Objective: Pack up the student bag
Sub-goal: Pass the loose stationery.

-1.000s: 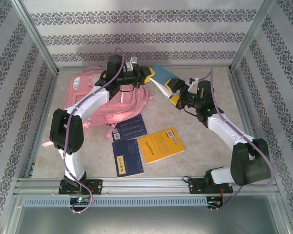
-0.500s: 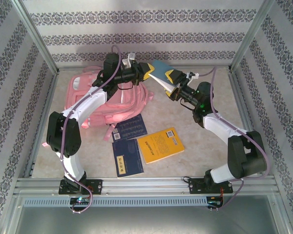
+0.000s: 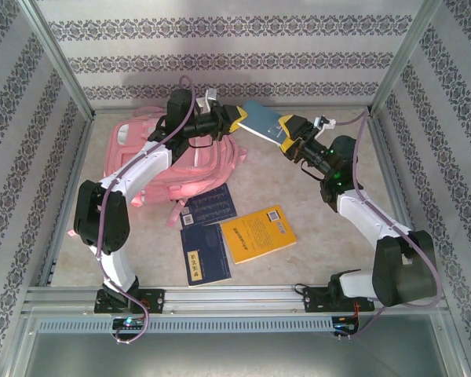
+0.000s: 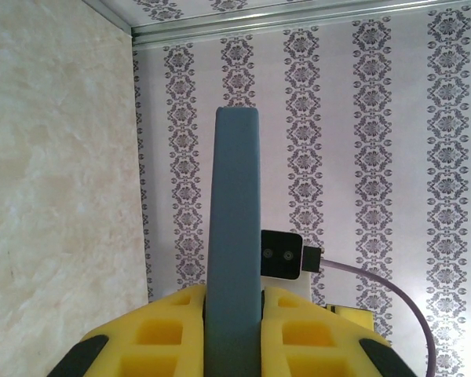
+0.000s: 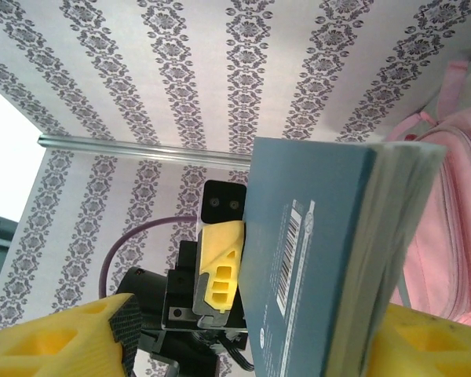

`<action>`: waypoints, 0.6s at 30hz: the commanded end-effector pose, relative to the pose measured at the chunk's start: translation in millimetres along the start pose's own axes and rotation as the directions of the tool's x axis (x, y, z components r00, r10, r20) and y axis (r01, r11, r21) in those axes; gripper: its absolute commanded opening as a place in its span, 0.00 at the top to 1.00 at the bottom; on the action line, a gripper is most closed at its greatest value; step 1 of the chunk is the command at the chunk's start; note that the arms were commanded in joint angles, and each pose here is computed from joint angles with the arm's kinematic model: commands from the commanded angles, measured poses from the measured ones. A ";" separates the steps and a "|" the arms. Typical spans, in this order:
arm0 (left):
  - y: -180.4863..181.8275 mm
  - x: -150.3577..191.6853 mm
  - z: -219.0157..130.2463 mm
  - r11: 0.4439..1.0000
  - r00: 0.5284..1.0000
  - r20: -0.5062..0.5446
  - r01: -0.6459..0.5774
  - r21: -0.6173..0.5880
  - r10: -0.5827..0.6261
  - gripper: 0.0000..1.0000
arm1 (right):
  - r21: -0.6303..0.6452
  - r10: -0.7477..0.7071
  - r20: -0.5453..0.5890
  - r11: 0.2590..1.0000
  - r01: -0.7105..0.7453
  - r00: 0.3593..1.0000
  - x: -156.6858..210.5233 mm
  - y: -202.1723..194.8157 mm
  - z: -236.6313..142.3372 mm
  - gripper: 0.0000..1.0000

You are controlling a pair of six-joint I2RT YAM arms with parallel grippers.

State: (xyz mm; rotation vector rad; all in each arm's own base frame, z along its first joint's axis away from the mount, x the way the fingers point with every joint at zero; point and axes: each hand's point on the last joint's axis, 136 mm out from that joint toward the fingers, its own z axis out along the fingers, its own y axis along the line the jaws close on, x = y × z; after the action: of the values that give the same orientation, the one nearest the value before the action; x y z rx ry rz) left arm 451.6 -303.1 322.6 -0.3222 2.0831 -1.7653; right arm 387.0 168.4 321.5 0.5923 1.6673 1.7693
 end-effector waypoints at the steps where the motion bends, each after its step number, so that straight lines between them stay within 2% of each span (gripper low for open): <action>1: -24.6 8.8 -11.6 0.996 0.997 -0.005 -0.075 0.043 0.075 1.00 | -0.024 -0.080 0.009 0.996 0.080 0.997 -2.2 16.3 -2.6 0.36; 7: -21.1 15.0 -10.3 0.997 0.997 -0.020 -0.072 0.039 0.073 1.00 | 0.002 -0.070 0.001 0.998 0.070 0.998 -3.2 8.9 3.4 0.55; 16: -14.9 21.2 -7.6 0.997 0.997 -0.034 -0.073 0.017 0.073 1.00 | 0.048 -0.094 0.005 0.994 0.094 0.996 -5.8 7.4 1.9 0.91; 17: -12.6 21.8 -7.9 0.997 0.996 -0.038 -0.078 0.003 0.078 0.98 | 0.064 -0.100 0.014 0.993 0.099 0.995 -7.8 5.3 -1.6 0.93; 18: -10.4 21.4 -9.4 0.996 0.995 -0.040 -0.093 -0.019 0.092 0.90 | 0.089 -0.107 0.031 0.991 0.103 0.994 -11.4 1.4 -7.1 0.95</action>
State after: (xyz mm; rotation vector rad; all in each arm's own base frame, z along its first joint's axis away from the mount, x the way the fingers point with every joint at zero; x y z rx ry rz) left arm 446.6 -299.9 317.5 -0.3141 2.0925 -1.7340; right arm 391.4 167.7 302.0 0.6255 1.7725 1.6868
